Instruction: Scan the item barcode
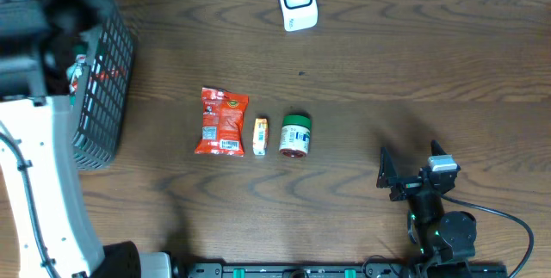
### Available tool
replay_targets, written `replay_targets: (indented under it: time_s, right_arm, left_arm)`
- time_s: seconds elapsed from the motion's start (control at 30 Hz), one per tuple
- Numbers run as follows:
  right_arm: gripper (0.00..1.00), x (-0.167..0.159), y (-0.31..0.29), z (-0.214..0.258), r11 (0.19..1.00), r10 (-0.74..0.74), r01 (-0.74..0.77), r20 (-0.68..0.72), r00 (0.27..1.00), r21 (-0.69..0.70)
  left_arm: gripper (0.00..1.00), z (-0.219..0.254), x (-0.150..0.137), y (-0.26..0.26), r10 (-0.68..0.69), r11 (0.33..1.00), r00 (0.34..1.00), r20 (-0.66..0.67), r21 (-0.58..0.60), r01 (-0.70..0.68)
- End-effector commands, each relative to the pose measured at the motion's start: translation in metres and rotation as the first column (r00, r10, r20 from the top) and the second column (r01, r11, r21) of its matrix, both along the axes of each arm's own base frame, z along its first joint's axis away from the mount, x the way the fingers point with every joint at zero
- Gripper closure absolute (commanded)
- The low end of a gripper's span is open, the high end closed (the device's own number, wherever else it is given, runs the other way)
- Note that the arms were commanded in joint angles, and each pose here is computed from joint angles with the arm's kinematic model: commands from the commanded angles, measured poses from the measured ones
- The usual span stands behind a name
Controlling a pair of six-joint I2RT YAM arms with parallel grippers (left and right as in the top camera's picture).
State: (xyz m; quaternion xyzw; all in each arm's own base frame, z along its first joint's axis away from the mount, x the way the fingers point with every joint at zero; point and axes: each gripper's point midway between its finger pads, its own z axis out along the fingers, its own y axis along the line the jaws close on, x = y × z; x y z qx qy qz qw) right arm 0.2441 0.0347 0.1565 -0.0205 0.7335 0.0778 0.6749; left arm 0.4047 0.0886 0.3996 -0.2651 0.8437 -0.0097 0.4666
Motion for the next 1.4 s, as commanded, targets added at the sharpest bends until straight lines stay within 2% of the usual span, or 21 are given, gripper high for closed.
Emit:
replay_targets:
  time_s: [0.0,0.23,0.43,0.57,0.67,0.83,0.9,1.2,1.37]
  right_arm:
    - [0.01,0.000,-0.002,-0.001,1.000,-0.006,0.006,-0.002,1.000,-0.013]
    - [0.01,0.000,-0.002,-0.001,1.000,-0.006,0.006,-0.002,1.000,-0.013]
    - [0.01,0.000,-0.002,-0.001,1.000,-0.006,0.006,-0.002,1.000,-0.013]
    - [0.01,0.000,-0.002,-0.001,1.000,-0.006,0.006,-0.002,1.000,-0.013]
    - [0.01,0.000,-0.002,-0.001,1.000,-0.006,0.006,-0.002,1.000,-0.013]
    - [0.01,0.000,-0.002,-0.001,1.000,-0.006,0.006,-0.002,1.000,-0.013]
    - [0.01,0.000,-0.002,-0.001,1.000,-0.006,0.006,-0.002,1.000,-0.013]
    - [0.01,0.000,-0.002,-0.001,1.000,-0.006,0.006,-0.002,1.000,-0.013]
    - [0.01,0.000,-0.002,-0.001,1.000,-0.006,0.006,-0.002,1.000,-0.013]
  left_arm:
    - [0.42,-0.029,0.002,0.055,0.177,0.984,0.982,-0.068,-0.024,-0.179]
    - [0.34,-0.108,0.008,0.121,0.328,0.929,0.909,-0.256,-0.086,-0.359]
    - [0.34,-0.181,0.017,0.137,0.319,0.912,0.848,-0.424,-0.107,-0.396]
    - [0.33,-0.221,0.026,0.141,0.318,0.895,0.813,-0.489,-0.128,-0.427]
    - [0.33,-0.247,0.031,0.143,0.373,0.838,0.770,-0.517,-0.170,-0.519]
    - [0.33,-0.276,0.033,0.142,0.493,0.676,0.672,-0.553,-0.244,-0.696]
    - [0.33,-0.282,0.034,0.140,0.514,0.638,0.650,-0.560,-0.257,-0.726]
    - [0.34,-0.296,0.038,0.129,0.568,0.530,0.588,-0.576,-0.290,-0.797]
    - [0.34,-0.310,0.033,0.130,0.603,0.467,0.531,-0.595,-0.277,-0.840]
